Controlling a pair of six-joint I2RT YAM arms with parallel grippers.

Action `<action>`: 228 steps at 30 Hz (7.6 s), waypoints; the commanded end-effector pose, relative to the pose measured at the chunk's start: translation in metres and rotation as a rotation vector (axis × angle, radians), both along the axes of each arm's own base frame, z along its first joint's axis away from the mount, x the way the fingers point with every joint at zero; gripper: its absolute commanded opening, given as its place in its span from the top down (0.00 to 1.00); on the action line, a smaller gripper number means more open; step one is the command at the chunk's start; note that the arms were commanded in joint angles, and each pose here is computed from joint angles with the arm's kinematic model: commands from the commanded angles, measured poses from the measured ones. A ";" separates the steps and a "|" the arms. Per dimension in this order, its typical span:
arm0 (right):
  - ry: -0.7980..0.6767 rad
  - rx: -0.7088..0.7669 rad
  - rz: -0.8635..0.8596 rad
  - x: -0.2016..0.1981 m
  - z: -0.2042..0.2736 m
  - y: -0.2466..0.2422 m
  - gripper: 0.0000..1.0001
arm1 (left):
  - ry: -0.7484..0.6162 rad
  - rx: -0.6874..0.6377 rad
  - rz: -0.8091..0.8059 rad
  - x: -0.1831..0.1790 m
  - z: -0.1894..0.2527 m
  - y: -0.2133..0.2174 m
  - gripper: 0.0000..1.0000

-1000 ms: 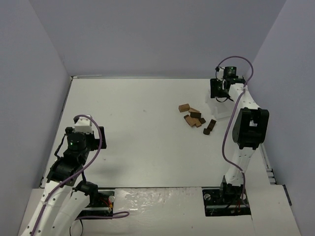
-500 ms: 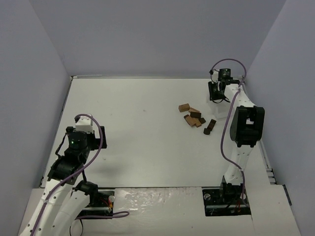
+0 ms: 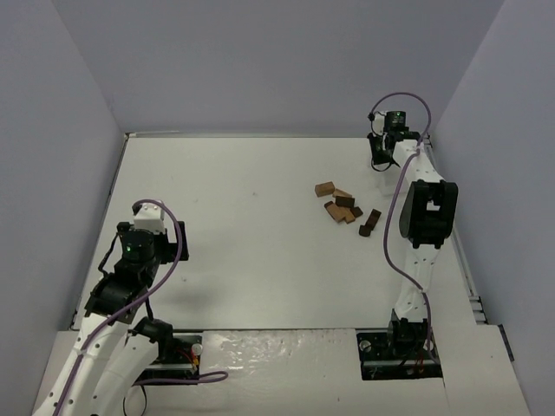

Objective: Build the wood block tower

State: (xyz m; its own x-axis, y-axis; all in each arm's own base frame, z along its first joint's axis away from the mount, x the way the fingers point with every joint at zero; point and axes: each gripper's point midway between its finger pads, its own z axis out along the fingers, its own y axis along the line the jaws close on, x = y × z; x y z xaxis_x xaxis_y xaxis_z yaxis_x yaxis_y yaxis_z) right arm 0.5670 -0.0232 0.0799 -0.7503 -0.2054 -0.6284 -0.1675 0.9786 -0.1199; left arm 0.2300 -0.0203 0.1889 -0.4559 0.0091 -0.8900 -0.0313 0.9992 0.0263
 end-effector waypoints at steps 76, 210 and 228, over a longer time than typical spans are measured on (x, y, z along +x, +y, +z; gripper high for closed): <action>0.082 0.251 -0.793 -0.199 -0.045 0.031 0.62 | -0.068 -0.034 -0.054 0.022 0.026 -0.019 0.03; -0.457 0.343 0.130 -0.252 0.209 0.122 0.09 | 0.398 0.263 -0.677 0.134 0.013 -0.162 1.00; -0.334 0.363 0.158 -0.258 0.168 0.136 0.07 | 0.685 0.255 -0.748 0.164 -0.106 -0.191 0.75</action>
State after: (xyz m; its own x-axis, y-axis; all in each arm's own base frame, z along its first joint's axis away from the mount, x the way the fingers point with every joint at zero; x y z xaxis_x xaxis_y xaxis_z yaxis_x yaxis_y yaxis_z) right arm 0.3029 0.1067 0.2443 -0.4953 -0.0209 -0.8685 -0.3092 0.9385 0.1537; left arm 0.3752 -0.1972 0.0425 -0.7183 0.6422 -0.2677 0.6681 0.7441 -0.0075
